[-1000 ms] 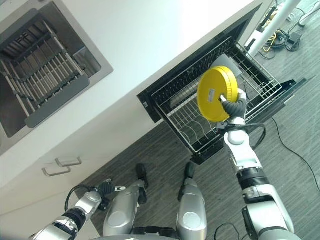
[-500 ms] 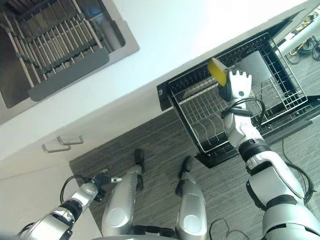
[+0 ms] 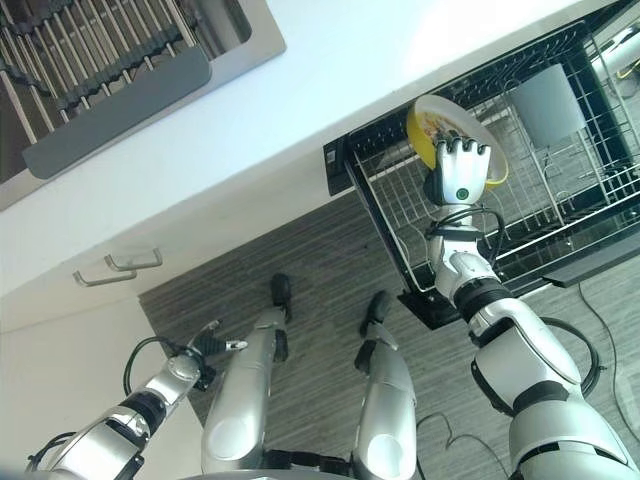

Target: Place the dishes in the dishwasher.

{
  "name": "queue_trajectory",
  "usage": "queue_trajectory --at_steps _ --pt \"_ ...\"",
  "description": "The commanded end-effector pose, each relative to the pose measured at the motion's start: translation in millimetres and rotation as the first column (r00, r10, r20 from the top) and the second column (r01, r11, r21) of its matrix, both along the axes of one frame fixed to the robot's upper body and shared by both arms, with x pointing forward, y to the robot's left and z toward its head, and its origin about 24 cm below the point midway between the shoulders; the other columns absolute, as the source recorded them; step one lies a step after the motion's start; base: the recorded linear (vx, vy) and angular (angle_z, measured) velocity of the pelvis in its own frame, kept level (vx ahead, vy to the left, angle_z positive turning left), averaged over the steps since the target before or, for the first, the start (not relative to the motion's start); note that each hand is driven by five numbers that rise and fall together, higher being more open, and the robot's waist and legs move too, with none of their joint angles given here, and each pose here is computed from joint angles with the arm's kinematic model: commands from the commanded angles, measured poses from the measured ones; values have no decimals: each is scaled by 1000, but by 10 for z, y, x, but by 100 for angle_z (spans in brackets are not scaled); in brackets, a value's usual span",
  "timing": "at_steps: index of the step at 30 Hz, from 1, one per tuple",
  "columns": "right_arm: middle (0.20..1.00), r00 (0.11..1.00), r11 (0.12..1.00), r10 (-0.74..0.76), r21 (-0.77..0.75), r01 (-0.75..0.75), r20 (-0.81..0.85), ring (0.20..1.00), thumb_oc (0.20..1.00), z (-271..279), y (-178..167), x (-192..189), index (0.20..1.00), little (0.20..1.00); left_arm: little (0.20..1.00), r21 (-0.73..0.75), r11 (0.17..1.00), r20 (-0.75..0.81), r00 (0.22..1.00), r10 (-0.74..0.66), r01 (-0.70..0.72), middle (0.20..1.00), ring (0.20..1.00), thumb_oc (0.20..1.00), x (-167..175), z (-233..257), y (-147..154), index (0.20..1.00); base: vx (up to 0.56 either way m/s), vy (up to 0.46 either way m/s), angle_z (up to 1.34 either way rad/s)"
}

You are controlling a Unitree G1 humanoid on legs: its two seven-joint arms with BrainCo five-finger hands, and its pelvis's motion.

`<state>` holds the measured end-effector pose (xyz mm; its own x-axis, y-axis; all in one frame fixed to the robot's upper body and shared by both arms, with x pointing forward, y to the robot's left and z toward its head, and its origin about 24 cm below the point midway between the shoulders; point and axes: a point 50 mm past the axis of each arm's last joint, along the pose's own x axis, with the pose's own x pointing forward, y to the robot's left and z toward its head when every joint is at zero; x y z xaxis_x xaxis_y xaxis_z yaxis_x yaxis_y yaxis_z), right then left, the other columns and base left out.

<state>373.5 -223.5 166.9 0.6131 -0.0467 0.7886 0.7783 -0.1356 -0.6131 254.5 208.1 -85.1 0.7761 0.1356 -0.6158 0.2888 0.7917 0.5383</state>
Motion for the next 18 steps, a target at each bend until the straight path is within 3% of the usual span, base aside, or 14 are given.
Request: queue_trajectory --at_steps 1,7,11,18 --pt "200 990 993 -60 -97 73 126 200 200 262 -145 -19 200 200 1000 -49 999 -20 1000 -18 17 1000 1000 1000 -132 -119 -194 1000 -45 69 0" --pt "200 977 984 -141 -82 156 160 200 200 285 -290 -63 200 200 1000 -115 993 17 1000 3 -1 1000 1000 1000 -105 -89 -293 1000 -54 60 4" --pt "200 949 973 -227 13 229 219 200 200 480 -482 -113 200 200 1000 -185 983 68 997 25 -12 1000 1000 1000 -69 -21 -361 1000 -55 68 4" --pt "200 922 965 -261 46 259 287 200 200 677 -536 -145 200 200 1000 -208 978 119 993 20 5 1000 1000 1000 -58 44 -435 1000 -19 46 0"
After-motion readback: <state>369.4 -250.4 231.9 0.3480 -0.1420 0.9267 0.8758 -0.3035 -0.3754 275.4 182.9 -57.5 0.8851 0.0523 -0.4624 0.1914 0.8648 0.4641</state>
